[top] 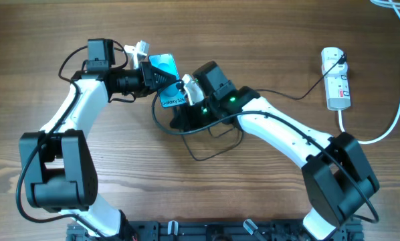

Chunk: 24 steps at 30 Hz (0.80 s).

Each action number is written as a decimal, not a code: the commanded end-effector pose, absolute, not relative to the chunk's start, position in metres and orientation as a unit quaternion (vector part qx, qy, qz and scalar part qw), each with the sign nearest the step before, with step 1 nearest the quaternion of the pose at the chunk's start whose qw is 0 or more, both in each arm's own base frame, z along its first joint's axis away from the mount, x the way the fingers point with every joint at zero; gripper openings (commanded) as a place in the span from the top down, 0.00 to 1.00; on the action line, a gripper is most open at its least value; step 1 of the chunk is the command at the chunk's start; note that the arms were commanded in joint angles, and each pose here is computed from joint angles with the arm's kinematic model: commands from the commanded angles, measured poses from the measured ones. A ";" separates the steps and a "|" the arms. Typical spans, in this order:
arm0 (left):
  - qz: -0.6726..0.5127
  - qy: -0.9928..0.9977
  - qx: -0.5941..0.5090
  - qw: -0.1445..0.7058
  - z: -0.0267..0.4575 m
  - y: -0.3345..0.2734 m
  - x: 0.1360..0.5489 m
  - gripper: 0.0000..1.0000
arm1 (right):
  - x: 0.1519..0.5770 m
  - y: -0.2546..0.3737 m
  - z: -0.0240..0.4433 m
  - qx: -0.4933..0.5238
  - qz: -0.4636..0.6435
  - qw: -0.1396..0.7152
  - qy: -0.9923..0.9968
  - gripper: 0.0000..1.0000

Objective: Plug charger to phone and switch on socket

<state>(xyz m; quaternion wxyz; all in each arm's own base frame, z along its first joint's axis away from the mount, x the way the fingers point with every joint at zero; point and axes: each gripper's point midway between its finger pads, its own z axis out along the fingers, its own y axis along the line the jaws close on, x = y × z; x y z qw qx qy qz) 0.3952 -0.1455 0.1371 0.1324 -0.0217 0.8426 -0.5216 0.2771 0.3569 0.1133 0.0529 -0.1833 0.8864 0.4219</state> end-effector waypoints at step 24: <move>-0.546 0.828 -0.002 0.129 0.151 -0.154 0.389 0.96 | 0.313 0.370 0.147 -0.213 0.478 0.139 0.841 0.96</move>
